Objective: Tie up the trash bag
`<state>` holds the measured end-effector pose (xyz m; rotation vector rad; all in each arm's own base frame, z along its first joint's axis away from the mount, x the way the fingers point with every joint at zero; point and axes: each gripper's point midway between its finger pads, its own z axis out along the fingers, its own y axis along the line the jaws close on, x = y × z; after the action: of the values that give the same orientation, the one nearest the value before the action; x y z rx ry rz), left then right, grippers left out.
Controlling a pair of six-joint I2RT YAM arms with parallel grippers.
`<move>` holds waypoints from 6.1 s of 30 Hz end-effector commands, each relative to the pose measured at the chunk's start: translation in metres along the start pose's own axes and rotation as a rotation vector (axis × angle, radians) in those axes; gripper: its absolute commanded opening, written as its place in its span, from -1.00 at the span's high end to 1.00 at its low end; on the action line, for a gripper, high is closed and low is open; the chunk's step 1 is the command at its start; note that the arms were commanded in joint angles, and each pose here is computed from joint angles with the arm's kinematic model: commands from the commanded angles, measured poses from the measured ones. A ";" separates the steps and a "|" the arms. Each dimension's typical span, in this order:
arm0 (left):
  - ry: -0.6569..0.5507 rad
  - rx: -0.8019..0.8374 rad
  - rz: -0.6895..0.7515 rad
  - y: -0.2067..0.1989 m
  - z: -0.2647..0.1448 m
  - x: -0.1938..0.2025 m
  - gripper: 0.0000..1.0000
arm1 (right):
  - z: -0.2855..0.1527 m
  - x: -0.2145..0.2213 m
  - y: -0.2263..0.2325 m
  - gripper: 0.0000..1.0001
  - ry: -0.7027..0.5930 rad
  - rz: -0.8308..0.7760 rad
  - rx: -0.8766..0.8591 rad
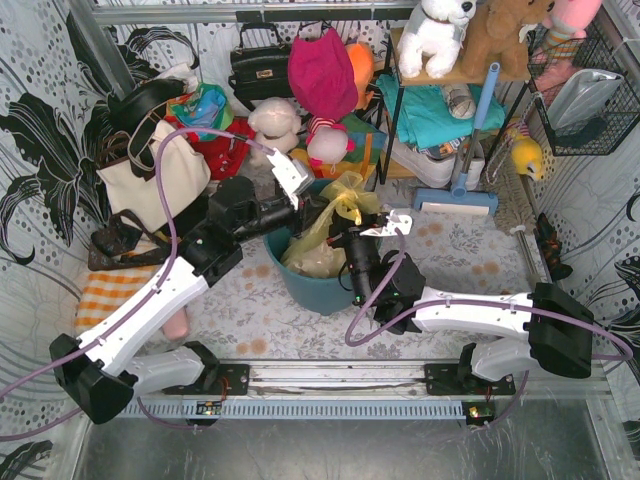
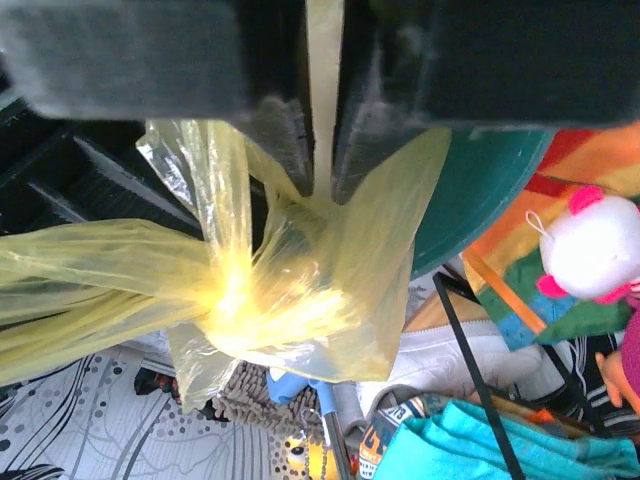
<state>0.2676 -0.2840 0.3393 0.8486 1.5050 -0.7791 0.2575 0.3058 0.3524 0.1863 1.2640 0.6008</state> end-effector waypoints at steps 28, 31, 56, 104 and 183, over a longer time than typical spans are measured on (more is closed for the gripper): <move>-0.109 -0.232 0.013 0.031 -0.031 -0.027 -0.20 | 0.002 -0.002 0.003 1.00 -0.020 0.026 -0.008; -0.112 -0.199 0.030 0.029 -0.022 -0.031 -0.26 | 0.002 -0.002 0.003 1.00 -0.019 0.026 -0.008; -0.148 0.067 0.087 -0.021 -0.029 -0.035 1.00 | 0.004 -0.001 -0.002 1.00 -0.029 0.010 0.020; -0.177 0.050 -0.485 0.016 0.002 -0.075 0.15 | 0.008 -0.015 0.012 1.00 -0.124 0.006 -0.036; -0.111 0.245 -0.091 -0.043 -0.061 -0.023 1.00 | 0.017 -0.019 0.031 1.00 -0.196 -0.016 -0.075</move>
<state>0.2166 -0.2549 0.3797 0.8920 1.3412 -0.9991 0.2654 0.3216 0.3599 0.1292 1.1376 0.5274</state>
